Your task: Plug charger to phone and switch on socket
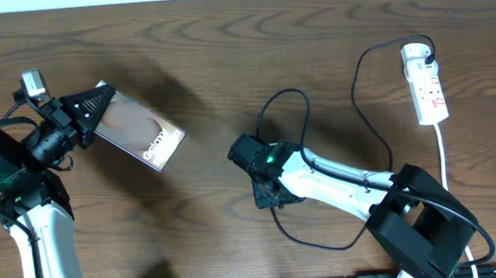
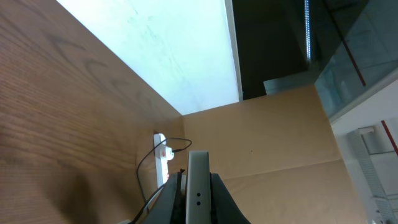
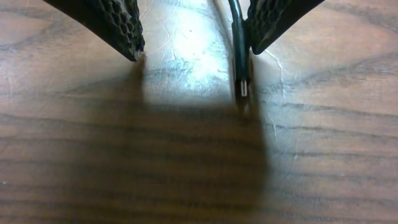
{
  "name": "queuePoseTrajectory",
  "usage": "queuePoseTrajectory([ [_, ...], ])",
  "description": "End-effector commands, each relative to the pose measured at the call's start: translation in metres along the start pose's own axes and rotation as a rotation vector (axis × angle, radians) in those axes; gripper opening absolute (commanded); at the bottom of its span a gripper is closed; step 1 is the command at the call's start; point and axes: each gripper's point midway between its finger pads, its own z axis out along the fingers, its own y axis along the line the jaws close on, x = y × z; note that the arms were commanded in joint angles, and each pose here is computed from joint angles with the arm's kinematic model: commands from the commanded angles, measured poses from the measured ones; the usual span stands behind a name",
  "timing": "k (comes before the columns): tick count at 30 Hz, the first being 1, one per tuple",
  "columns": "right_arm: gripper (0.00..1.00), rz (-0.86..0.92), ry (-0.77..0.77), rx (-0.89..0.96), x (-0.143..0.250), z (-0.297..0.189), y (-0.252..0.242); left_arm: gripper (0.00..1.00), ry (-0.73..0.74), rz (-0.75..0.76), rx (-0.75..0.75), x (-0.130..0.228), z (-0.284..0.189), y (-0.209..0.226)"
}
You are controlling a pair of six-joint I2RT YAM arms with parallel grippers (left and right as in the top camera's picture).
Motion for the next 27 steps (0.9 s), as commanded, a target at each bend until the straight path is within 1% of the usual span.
queuePoseTrajectory([
  [1,0.48,0.011,0.044,0.007,0.011,0.003,-0.003,0.07,0.011,0.023,0.009,0.000,-0.001,-0.004],
  [4,0.41,0.012,0.083,0.005,0.019,0.003,-0.003,0.08,0.011,0.023,0.009,0.000,-0.001,-0.004],
  [8,0.36,0.011,0.089,0.010,0.020,0.003,-0.005,0.07,0.011,0.026,0.009,0.000,-0.001,-0.004],
  [10,0.31,0.011,0.089,0.010,0.020,0.003,-0.005,0.08,0.011,0.026,0.009,0.000,-0.001,-0.004],
  [14,0.28,0.011,0.082,0.005,0.019,0.003,-0.003,0.07,0.011,0.027,0.009,0.000,-0.001,-0.004],
  [16,0.29,0.011,0.071,0.005,0.016,0.003,-0.003,0.08,0.011,0.034,0.009,0.000,-0.001,-0.004],
  [17,0.36,0.012,0.060,0.004,0.014,0.003,-0.003,0.07,0.012,0.037,0.010,0.000,-0.001,-0.004],
  [18,0.38,0.014,0.048,0.002,0.011,0.003,-0.002,0.07,0.011,0.037,0.010,0.000,-0.001,-0.004],
  [22,0.41,0.031,0.013,-0.016,-0.001,0.004,-0.001,0.07,0.011,0.038,0.010,0.000,-0.001,-0.004],
  [27,0.41,0.056,0.011,-0.034,-0.011,0.005,-0.005,0.07,0.011,0.038,0.010,0.000,-0.001,-0.004],
])
